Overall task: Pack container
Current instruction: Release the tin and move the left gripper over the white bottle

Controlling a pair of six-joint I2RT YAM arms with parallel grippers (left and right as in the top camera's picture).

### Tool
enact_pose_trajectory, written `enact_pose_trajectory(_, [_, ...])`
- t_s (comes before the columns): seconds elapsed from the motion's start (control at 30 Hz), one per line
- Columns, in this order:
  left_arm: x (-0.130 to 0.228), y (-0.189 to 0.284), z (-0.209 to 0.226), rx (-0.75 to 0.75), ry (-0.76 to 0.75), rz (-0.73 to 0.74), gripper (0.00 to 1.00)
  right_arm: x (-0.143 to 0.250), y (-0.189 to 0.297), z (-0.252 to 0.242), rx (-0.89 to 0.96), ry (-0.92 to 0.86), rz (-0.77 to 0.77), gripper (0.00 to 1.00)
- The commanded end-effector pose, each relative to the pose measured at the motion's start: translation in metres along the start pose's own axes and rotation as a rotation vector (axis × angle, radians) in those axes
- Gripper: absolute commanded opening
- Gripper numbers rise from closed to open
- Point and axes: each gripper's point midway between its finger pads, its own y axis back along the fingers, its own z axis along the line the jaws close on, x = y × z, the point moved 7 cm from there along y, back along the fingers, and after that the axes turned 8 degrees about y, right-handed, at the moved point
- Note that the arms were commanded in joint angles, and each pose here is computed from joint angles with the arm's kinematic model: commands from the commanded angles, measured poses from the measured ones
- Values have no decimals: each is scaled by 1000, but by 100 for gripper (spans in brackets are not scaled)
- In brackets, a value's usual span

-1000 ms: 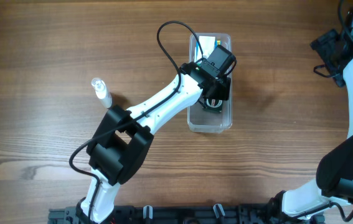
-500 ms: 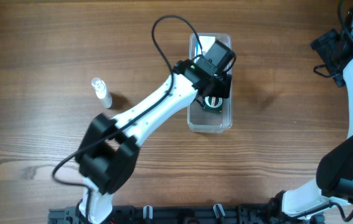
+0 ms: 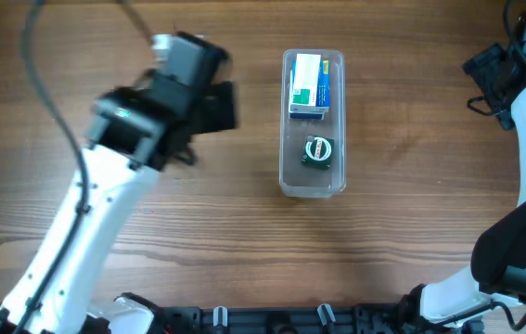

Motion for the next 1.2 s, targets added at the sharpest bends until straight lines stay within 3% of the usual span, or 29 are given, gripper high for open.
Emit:
enact_pose_trajectory(0.0, [-10, -22, 48, -139, 199, 89, 99, 4, -8, -1, 25, -9, 10, 100])
enact_pose_trajectory(0.07, [-10, -34, 63, -142, 256, 164, 100, 4, -8, -1, 25, -9, 10, 100])
enact_pose_trajectory(0.2, [-10, -57, 81, -177, 218, 232, 100, 4, -8, -1, 25, -9, 10, 100])
enact_pose_trajectory(0.53, [0, -147, 85, -215, 100, 453, 100, 4, -8, -1, 25, -8, 10, 100])
enact_pose_trajectory(0.67, [-2, -162, 96, -230, 107, 470, 100, 4, -8, -1, 25, -8, 10, 100])
enact_pose_trajectory(0.8, [-10, -167, 104, -155, 29, 457, 100, 4, -8, -1, 25, -8, 10, 100])
enact_pose_trajectory(0.9, [-12, -171, 95, 13, -14, 477, 100, 4, -8, -1, 25, -9, 10, 100])
enact_pose_trajectory(1.17, [-5, -189, 94, 24, -31, 521, 96, 4, -8, -1, 25, -9, 10, 100])
